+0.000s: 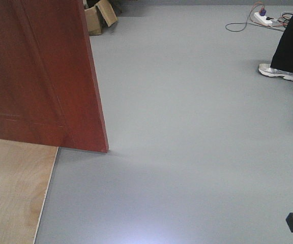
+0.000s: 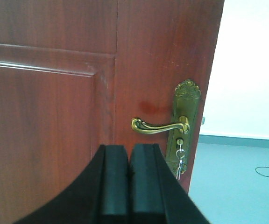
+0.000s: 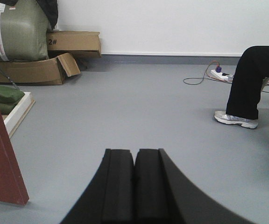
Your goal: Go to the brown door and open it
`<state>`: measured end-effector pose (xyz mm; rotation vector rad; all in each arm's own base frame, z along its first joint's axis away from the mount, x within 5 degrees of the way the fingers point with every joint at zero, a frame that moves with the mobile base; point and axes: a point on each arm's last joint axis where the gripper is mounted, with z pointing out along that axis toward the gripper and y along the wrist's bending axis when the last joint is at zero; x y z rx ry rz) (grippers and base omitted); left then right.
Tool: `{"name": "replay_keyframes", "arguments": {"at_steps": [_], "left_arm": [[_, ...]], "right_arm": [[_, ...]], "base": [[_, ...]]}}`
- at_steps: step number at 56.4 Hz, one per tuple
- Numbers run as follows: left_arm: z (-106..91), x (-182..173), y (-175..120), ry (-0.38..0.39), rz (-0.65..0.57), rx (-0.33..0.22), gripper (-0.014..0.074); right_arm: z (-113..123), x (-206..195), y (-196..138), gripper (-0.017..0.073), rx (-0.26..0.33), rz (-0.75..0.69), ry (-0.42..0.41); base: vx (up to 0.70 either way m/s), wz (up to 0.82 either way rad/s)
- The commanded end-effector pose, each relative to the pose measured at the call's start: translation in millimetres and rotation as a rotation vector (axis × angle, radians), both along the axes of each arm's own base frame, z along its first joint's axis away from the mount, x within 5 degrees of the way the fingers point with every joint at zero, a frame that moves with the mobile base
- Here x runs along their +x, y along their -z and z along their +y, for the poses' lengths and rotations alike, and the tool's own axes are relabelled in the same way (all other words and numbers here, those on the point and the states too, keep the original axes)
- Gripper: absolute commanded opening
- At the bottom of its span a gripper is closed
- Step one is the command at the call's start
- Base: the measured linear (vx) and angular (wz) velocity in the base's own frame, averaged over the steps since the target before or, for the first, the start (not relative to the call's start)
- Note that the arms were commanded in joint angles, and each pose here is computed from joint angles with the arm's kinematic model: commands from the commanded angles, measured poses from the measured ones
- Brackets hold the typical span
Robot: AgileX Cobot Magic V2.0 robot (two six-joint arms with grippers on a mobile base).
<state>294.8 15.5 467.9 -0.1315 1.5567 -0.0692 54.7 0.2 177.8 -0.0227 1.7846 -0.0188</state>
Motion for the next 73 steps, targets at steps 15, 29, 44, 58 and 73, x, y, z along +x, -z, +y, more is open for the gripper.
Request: {"name": "replay_keyframes", "arguments": {"at_steps": [15,29,44,58,73], "left_arm": [[-1.7,-11.7,-24.0,-0.002,-0.133,0.0,-0.0006],[-1.7,-11.8,-24.1,-0.002,-0.135,0.0,-0.0006],[-1.7,-11.7,-24.0,-0.002,-0.134,0.0,-0.0006],[-1.7,-11.7,-24.0,-0.002,-0.134,0.0,-0.0006],[-1.7,-11.7,-24.0,-0.002,-0.134,0.0,-0.0006]], "right_arm": [[-0.2,0.8,-6.6,0.0,-0.012,-0.088,-0.001],[-0.2,0.8,-6.6,0.0,-0.012,-0.088,-0.001],[-0.2,0.8,-6.6,0.0,-0.012,-0.088,-0.001],[-0.2,0.8,-6.6,0.0,-0.012,-0.088,-0.001],[-0.2,0.8,-6.6,0.0,-0.012,-0.088,-0.001]], "base": [[0.0,0.0],[0.01,0.0],[0.05,0.0],[0.12,0.0],[0.19,-0.05]]}}
